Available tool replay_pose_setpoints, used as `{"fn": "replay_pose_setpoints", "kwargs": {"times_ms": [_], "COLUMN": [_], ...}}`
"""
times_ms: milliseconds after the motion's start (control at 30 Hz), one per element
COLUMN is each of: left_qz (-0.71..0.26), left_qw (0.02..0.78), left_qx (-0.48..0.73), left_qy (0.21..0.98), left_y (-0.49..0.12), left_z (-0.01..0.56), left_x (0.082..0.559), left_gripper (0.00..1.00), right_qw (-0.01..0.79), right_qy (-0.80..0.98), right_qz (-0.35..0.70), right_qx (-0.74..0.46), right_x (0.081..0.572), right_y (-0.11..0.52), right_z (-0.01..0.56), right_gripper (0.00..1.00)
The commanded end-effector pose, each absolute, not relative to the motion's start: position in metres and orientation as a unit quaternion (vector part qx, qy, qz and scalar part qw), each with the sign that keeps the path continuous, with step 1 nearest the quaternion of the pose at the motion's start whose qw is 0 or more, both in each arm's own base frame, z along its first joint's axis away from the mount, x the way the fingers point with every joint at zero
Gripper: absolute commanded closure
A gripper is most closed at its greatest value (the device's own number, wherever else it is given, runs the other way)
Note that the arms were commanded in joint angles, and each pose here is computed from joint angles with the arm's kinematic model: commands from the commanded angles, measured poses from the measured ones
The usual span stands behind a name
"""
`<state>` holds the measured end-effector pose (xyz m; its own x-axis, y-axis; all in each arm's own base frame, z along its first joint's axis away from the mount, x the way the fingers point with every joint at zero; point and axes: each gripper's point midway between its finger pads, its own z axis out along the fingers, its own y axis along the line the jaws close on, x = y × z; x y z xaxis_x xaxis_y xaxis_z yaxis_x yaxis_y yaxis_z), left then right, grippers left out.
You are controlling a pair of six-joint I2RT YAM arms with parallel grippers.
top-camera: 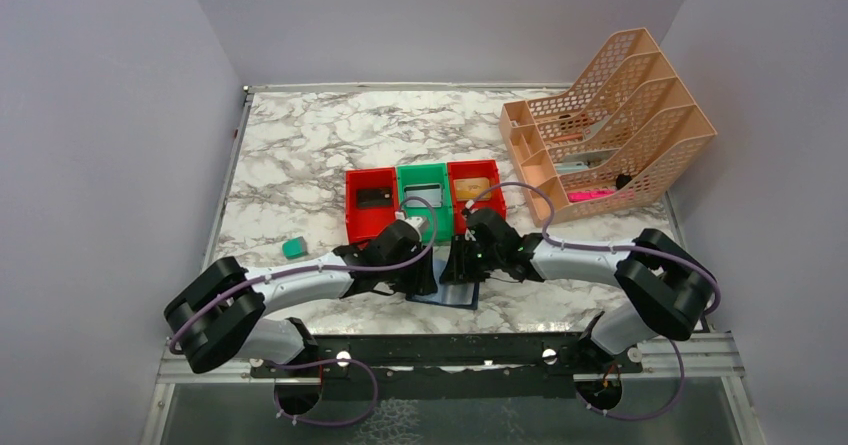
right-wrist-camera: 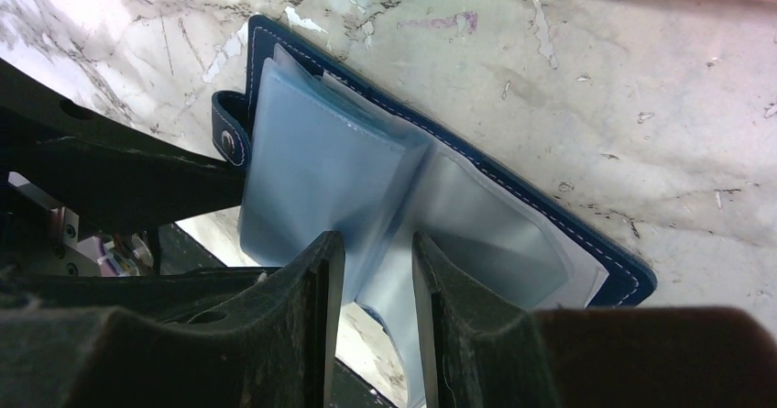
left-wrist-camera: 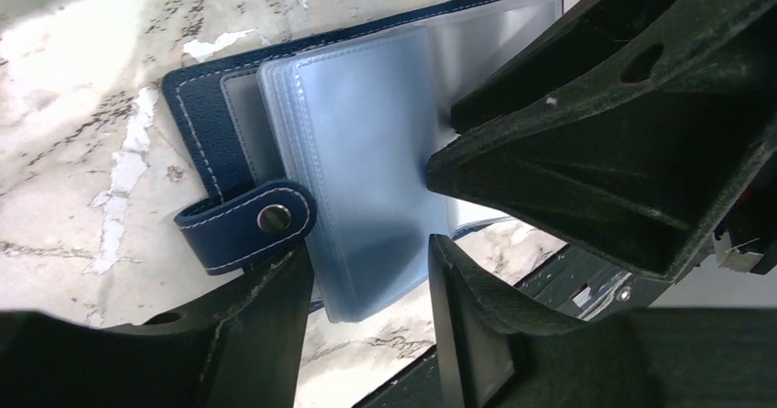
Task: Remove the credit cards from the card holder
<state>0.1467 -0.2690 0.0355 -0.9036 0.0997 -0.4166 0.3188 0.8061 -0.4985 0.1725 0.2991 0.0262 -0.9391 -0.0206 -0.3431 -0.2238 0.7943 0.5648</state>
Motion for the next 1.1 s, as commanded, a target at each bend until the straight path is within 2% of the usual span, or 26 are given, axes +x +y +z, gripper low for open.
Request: {"fn": "replay_pose_setpoints", "kwargs": {"times_ms": [0, 200, 300, 433, 533, 667, 800, 867, 1067], "left_qz": [-0.321, -0.325, -0.341, -0.346, -0.338, -0.329, -0.321, -0.317, -0.321], "left_qw": [0.189, 0.177, 0.173, 0.180, 0.191, 0.201, 0.207, 0.213, 0.234], "left_qx": [0.122, 0.118, 0.118, 0.119, 0.115, 0.112, 0.100, 0.092, 0.077], "left_qy": [0.920, 0.922, 0.917, 0.913, 0.914, 0.916, 0.919, 0.920, 0.915], "left_y": [-0.287, -0.292, -0.299, -0.305, -0.303, -0.298, -0.292, -0.289, -0.282], "left_z": [0.043, 0.032, 0.031, 0.035, 0.037, 0.040, 0.042, 0.045, 0.063], "left_x": [0.146, 0.144, 0.142, 0.144, 0.148, 0.150, 0.151, 0.153, 0.154], "left_gripper": [0.49, 0.50, 0.54, 0.67, 0.82, 0.93, 0.93, 0.90, 0.63], "right_qw": [0.141, 0.134, 0.131, 0.130, 0.131, 0.136, 0.160, 0.176, 0.255], "right_qy": [0.939, 0.938, 0.938, 0.937, 0.936, 0.936, 0.934, 0.935, 0.935], "right_qz": [0.307, 0.312, 0.315, 0.317, 0.318, 0.317, 0.312, 0.303, 0.242], "right_qx": [-0.066, -0.067, -0.068, -0.068, -0.067, -0.065, -0.064, -0.063, -0.042], "right_x": [0.164, 0.162, 0.161, 0.160, 0.160, 0.162, 0.169, 0.174, 0.196], "right_y": [0.296, 0.297, 0.298, 0.299, 0.299, 0.299, 0.296, 0.292, 0.264], "right_z": [0.015, 0.014, 0.013, 0.013, 0.015, 0.017, 0.027, 0.034, 0.061], "right_gripper": [0.62, 0.62, 0.62, 0.62, 0.64, 0.65, 0.65, 0.64, 0.54]}}
